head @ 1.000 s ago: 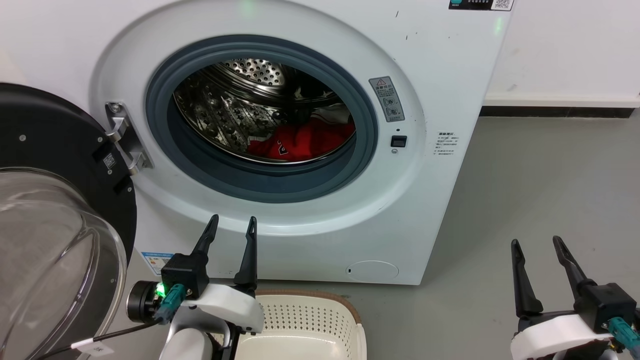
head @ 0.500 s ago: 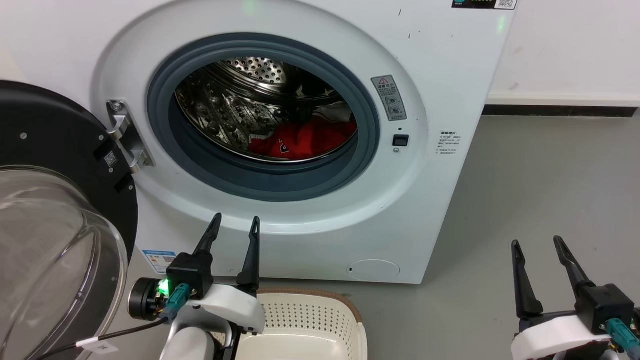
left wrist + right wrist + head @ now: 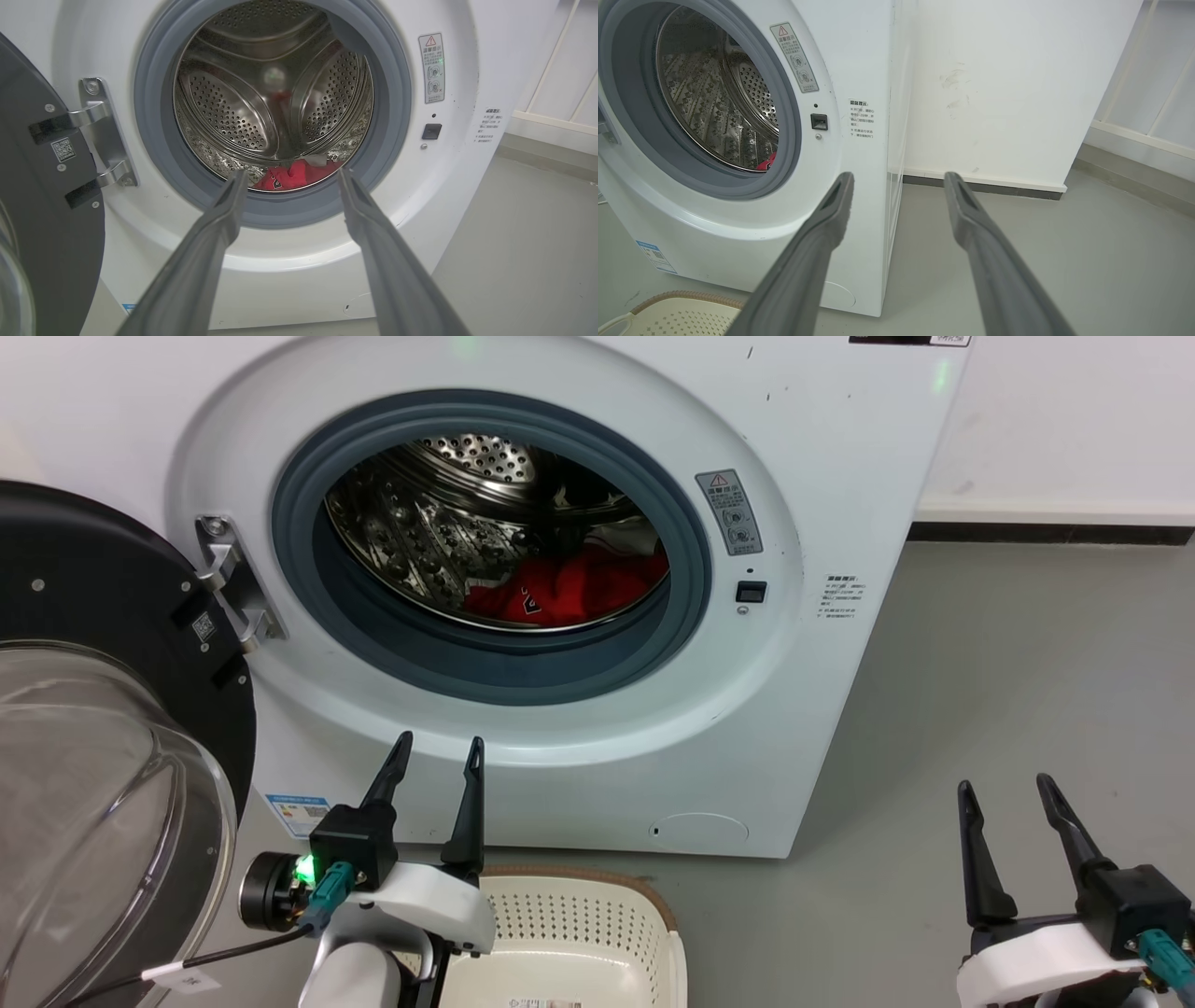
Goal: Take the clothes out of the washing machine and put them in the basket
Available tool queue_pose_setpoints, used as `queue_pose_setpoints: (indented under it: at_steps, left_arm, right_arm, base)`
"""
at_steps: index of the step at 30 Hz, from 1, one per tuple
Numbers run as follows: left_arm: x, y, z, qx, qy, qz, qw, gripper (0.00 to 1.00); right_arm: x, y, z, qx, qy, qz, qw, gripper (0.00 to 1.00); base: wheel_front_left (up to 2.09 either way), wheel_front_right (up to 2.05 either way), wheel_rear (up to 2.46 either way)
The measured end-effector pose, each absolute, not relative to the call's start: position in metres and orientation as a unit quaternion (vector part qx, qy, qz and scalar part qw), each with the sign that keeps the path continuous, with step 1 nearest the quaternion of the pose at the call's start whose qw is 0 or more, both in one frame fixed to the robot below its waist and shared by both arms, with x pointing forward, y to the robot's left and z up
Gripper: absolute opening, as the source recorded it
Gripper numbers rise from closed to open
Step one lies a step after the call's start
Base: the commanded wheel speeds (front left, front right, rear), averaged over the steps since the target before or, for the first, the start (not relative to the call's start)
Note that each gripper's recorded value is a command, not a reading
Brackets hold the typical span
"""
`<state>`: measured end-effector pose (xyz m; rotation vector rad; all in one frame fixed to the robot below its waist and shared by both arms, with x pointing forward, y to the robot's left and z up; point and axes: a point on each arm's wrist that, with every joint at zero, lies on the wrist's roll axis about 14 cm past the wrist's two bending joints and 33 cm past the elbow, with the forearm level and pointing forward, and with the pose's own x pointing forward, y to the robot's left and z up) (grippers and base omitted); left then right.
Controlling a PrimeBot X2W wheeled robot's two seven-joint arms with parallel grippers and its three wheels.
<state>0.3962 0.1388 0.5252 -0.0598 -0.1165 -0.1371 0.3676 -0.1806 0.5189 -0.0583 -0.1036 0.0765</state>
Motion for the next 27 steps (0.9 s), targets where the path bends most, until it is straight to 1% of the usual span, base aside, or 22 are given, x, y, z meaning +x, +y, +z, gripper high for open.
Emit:
queue_pose_setpoints:
  at_steps: [5, 12, 13, 16, 27]
  left_arm:
    - [0.408, 0.138, 0.523, -0.032, -0.055, -0.066, 0.996, 1.0]
    - [0.44, 0.138, 0.517, -0.035, -0.048, -0.061, 0.996, 1.0]
    - [0.457, 0.138, 0.51, -0.035, -0.04, -0.058, 0.997, 1.0]
    - [0.476, 0.141, 0.5, -0.036, -0.03, -0.052, 0.998, 1.0]
    - [0.554, 0.137, 0.453, -0.029, 0.013, -0.059, 0.998, 1.0]
  right_arm:
    - [0.376, -0.18, 0.519, -0.026, -0.051, 0.039, 0.998, 1.0]
    - [0.402, -0.173, 0.52, -0.022, -0.055, 0.048, 0.997, 1.0]
    - [0.415, -0.17, 0.515, -0.02, -0.051, 0.053, 0.997, 1.0]
    - [0.427, -0.168, 0.509, -0.02, -0.047, 0.055, 0.997, 1.0]
    - [0.456, -0.175, 0.471, -0.019, -0.014, 0.048, 0.999, 1.0]
  base:
    - [0.0, 0.0, 0.0]
    - [0.0, 0.0, 0.0]
    - [0.0, 0.0, 0.0]
    - [0.0, 0.0, 0.0]
    - [0.0, 0.0, 0.0]
